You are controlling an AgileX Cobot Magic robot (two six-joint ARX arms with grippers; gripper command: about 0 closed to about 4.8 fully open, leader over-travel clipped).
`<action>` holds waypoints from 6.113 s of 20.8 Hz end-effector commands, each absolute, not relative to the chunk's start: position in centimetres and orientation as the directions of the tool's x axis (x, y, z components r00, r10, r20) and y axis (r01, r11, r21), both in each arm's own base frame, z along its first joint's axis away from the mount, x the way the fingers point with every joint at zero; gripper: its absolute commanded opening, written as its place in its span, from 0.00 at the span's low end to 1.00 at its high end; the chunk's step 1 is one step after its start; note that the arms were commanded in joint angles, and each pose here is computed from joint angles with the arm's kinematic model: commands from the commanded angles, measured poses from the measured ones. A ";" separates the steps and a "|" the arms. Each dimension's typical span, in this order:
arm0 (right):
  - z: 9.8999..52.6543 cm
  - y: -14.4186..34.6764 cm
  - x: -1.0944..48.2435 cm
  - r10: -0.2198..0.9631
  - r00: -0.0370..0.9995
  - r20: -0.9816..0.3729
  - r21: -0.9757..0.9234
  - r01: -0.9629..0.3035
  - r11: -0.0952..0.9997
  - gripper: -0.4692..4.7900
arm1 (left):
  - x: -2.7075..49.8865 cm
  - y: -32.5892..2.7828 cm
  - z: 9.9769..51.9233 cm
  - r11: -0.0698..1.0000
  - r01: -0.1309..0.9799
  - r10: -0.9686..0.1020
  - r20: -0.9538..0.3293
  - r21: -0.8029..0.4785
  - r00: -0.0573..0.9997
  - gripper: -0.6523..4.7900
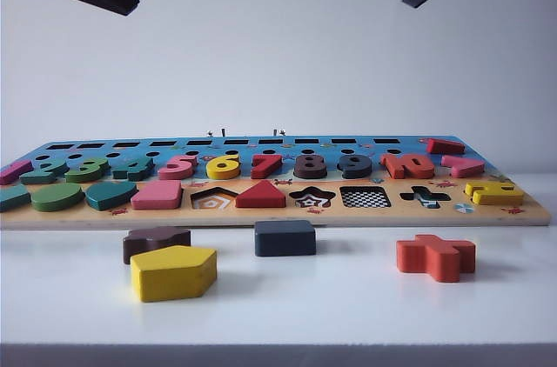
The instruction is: Insert the cube into the slot.
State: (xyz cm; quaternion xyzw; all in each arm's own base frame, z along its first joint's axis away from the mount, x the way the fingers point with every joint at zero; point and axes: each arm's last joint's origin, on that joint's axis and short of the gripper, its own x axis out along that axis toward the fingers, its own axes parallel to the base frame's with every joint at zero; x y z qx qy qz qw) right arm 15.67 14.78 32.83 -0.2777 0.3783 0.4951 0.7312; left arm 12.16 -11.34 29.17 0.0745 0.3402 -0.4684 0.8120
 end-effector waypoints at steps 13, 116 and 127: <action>25.4 23.9 17.2 0.336 0.150 -0.930 -0.143 -0.989 0.045 0.69 | 11.7 -11.0 29.3 0.532 0.828 -0.739 -0.575 -0.178 0.351 0.15; 23.1 23.1 20.3 0.009 0.444 -0.896 0.050 0.080 0.996 0.12 | 12.1 -11.2 27.8 0.525 0.849 -0.777 -0.440 -0.058 0.450 0.15; 22.6 23.2 20.6 0.000 0.435 -0.900 0.040 0.083 0.996 0.12 | 12.1 -11.2 27.8 0.525 0.849 -0.777 -0.441 -0.058 0.450 0.15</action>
